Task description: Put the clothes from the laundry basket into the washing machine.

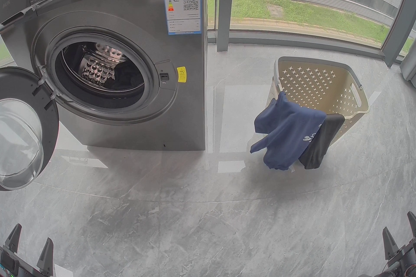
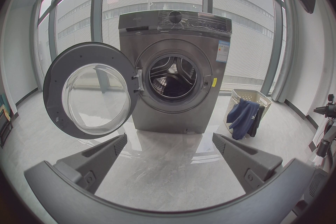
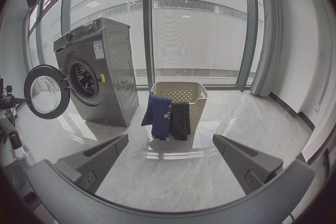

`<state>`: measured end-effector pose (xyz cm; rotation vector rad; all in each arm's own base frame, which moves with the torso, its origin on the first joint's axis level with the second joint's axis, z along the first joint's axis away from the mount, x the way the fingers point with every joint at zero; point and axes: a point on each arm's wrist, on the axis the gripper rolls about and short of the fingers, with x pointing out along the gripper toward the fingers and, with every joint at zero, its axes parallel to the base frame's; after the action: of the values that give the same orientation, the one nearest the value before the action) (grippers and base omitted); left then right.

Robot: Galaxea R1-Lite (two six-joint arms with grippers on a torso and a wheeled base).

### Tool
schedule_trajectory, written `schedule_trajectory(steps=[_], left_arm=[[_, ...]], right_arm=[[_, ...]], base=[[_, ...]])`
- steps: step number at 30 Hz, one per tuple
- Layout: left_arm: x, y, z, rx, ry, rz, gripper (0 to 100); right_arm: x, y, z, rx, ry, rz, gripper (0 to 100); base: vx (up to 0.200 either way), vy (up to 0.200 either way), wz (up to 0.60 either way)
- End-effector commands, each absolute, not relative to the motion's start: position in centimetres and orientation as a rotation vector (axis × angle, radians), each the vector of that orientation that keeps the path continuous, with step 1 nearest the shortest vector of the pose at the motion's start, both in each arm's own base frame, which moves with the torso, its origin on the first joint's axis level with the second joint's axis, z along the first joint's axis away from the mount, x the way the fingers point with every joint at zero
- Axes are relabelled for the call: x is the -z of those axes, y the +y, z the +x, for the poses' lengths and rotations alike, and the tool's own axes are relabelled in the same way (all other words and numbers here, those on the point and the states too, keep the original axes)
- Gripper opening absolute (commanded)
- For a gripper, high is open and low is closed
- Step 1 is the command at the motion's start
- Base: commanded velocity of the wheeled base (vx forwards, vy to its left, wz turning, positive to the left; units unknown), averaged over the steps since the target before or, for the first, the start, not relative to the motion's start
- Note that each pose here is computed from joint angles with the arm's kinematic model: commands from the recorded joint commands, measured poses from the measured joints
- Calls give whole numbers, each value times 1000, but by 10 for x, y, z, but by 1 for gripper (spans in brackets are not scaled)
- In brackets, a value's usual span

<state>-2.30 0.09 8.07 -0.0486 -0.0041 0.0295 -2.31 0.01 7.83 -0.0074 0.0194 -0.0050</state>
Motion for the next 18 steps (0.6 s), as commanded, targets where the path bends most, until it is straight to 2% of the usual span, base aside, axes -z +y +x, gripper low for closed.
schedule_trajectory(steps=[1, 17, 18], left_arm=[[-75, 1, -23, -29, -1, -49, 100], [-75, 1, -23, -29, -1, -49, 100], [-75, 1, -23, -29, -1, -49, 100]], right_arm=[[-75, 0, -23, 6, 17, -8, 100], [-75, 0, -23, 5, 17, -8, 100], [-75, 0, -23, 5, 17, -8, 100]], base=[[0, -200, 0], [0, -200, 0], [0, 0, 0]])
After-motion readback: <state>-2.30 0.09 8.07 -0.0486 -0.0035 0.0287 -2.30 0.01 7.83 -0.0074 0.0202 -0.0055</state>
